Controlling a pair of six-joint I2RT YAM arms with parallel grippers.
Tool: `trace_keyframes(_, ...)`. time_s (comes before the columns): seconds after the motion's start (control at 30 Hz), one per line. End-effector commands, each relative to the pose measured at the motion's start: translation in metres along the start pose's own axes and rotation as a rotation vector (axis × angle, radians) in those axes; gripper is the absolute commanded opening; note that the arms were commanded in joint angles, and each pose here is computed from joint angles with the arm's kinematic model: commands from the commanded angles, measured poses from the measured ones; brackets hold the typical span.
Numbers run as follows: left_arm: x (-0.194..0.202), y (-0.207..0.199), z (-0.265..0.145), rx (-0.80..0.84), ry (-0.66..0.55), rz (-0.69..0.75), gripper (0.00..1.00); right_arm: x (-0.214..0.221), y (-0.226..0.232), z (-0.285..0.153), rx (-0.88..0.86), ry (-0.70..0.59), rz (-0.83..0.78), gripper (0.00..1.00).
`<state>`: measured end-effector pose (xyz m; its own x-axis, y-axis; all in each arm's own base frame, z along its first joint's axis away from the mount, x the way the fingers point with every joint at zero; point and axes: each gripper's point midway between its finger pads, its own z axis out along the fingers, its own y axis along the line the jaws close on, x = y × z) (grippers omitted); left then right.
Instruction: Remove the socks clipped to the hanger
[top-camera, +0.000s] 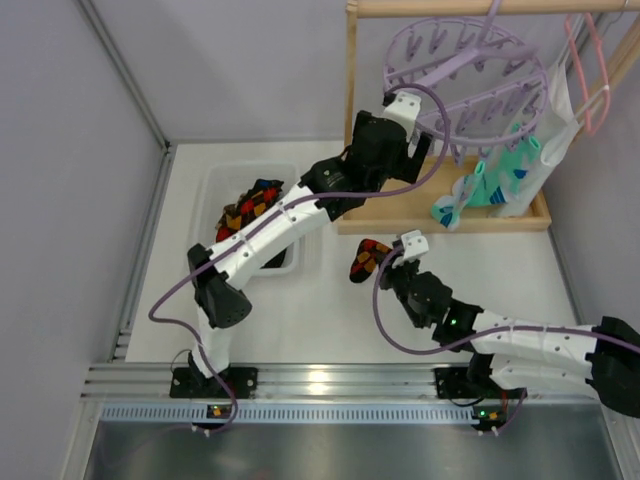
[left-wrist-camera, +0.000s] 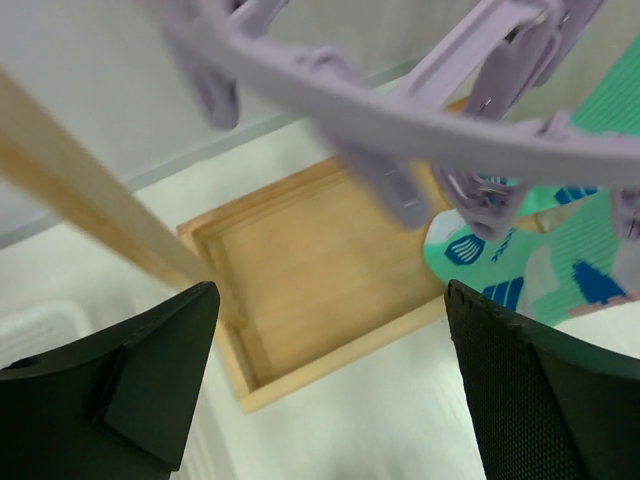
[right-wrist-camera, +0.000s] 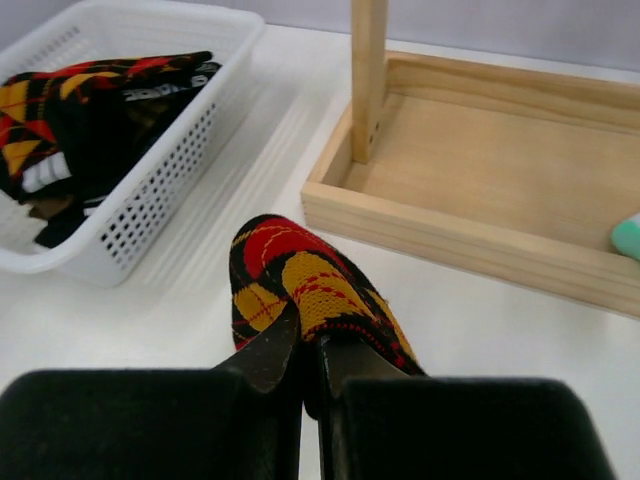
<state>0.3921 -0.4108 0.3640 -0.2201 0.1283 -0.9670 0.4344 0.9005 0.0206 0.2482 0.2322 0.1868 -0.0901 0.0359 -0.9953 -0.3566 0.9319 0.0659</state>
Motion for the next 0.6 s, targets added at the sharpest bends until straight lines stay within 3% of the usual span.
trace_keyframes(0.0,-0.039,0.047,-0.052,-0.112,-0.104,-0.104,0.98,-0.004,0.013,-0.008,-0.171,0.001,0.102,0.0)
trace_keyframes(0.17,-0.025,0.113,-0.113,-0.278,-0.119,-0.191,0.98,-0.037,0.024,-0.005,-0.368,-0.03,0.098,0.0)
trace_keyframes(0.2,-0.001,0.123,-0.116,-0.316,-0.08,-0.174,0.98,-0.043,0.028,-0.004,-0.395,-0.032,0.087,0.0)
trace_keyframes(0.3,0.009,0.17,-0.17,-0.406,-0.13,-0.255,0.98,-0.049,0.054,0.008,-0.539,0.017,0.029,0.0)
trace_keyframes(0.33,0.016,0.183,-0.177,-0.439,-0.128,-0.263,0.98,-0.071,0.062,0.014,-0.562,-0.012,0.027,0.0)
trace_keyframes(0.4,0.034,0.209,-0.205,-0.514,-0.125,-0.27,0.98,-0.061,0.082,0.028,-0.643,0.054,0.005,0.0)
trace_keyframes(0.43,0.038,0.22,-0.214,-0.545,-0.128,-0.283,0.98,-0.086,0.094,0.035,-0.676,0.016,0.01,0.0)
trace_keyframes(0.5,0.042,0.241,-0.244,-0.608,-0.152,-0.317,0.98,-0.072,0.115,0.054,-0.744,0.089,0.005,0.0)
trace_keyframes(0.53,0.048,0.248,-0.255,-0.633,-0.135,-0.309,0.98,-0.098,0.128,0.063,-0.774,0.045,-0.004,0.0)
trace_keyframes(0.57,0.05,0.252,-0.265,-0.64,-0.135,-0.312,0.98,-0.095,0.135,0.071,-0.783,0.078,-0.015,0.0)
